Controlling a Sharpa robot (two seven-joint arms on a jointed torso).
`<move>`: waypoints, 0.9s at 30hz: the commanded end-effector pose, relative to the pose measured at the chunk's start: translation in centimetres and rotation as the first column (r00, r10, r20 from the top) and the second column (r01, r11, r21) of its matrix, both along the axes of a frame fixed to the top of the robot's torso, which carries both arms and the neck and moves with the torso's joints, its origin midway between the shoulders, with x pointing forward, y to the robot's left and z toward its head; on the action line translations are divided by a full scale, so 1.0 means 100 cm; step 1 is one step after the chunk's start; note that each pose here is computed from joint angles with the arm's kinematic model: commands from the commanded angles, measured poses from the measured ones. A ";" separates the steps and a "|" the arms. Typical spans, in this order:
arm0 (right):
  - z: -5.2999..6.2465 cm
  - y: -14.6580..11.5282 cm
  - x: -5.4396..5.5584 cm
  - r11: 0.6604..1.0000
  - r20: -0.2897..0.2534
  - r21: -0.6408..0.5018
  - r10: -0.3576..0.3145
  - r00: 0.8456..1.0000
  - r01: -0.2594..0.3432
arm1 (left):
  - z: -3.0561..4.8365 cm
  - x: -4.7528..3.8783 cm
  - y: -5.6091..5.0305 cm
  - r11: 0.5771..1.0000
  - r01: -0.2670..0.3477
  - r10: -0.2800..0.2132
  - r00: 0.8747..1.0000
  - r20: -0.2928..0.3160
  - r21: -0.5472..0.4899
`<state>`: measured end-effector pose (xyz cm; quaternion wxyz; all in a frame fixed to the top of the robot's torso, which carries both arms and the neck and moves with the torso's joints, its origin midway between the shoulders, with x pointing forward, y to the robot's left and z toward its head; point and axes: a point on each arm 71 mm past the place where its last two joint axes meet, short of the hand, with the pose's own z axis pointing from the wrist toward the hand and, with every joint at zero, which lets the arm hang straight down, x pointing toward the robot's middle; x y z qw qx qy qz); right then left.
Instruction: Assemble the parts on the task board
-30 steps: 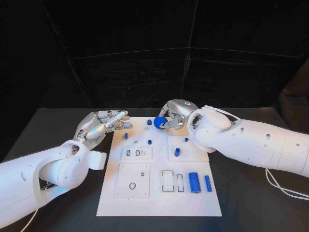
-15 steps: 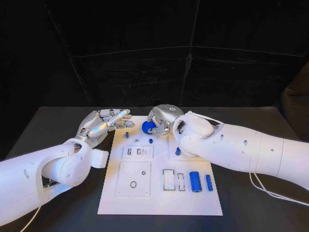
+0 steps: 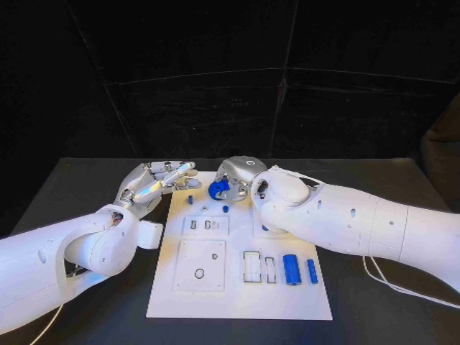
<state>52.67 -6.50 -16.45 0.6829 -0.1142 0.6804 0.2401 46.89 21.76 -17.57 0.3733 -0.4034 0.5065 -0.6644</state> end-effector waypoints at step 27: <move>-0.009 -0.003 0.007 0.998 -0.073 -0.062 -0.026 0.997 0.022 | 0.0012 0.0003 -0.001 1.000 0.012 -0.012 1.000 0.003 -0.006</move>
